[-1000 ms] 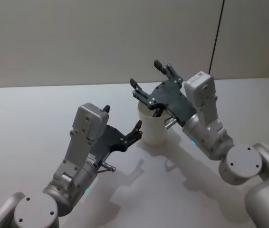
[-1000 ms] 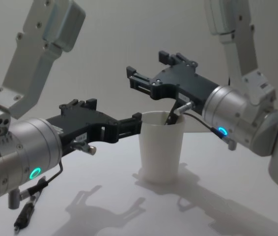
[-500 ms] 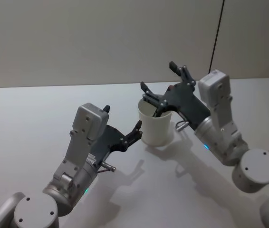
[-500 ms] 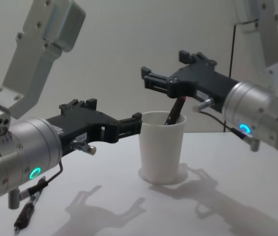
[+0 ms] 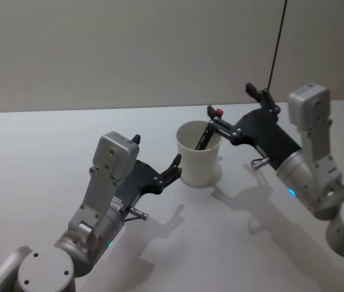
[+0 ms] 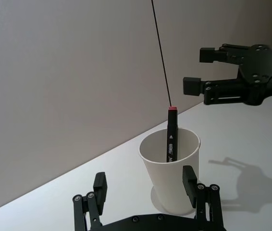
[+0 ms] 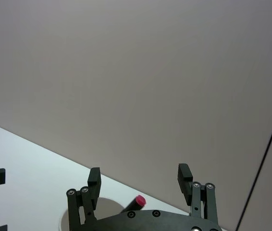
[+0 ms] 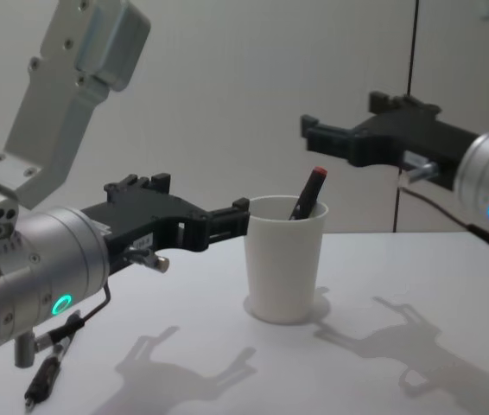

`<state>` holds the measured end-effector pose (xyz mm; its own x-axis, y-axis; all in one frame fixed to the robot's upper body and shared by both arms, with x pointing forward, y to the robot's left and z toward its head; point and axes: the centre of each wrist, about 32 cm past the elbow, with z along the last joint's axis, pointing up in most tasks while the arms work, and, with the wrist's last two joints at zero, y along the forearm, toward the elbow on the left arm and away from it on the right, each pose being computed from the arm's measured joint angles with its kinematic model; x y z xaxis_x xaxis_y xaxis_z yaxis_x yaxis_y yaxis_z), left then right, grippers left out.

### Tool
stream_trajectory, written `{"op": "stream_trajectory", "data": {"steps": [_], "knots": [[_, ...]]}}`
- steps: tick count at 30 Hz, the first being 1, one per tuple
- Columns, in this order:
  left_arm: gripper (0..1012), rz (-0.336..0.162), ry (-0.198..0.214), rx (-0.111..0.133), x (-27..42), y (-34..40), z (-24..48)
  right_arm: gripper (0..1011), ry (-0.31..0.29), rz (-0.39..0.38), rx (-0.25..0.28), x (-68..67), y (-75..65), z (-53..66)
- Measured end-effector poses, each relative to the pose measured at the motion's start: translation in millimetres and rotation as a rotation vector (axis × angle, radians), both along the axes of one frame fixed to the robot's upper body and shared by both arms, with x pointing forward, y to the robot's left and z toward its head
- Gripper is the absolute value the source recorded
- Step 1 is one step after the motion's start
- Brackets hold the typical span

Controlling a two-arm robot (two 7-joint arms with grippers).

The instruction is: Place the pen into the pen holder.

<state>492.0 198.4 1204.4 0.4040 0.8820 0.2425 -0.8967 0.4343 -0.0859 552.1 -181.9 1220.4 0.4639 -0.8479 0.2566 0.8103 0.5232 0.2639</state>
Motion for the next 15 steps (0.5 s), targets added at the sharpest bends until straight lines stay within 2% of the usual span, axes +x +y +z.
{"op": "stream_trajectory", "data": {"steps": [15], "knots": [[1000,0.0,0.0,0.0,0.0,0.0,0.0,1001,0.084,-0.08,0.013,-22.0,-28.4,7.1]]}}
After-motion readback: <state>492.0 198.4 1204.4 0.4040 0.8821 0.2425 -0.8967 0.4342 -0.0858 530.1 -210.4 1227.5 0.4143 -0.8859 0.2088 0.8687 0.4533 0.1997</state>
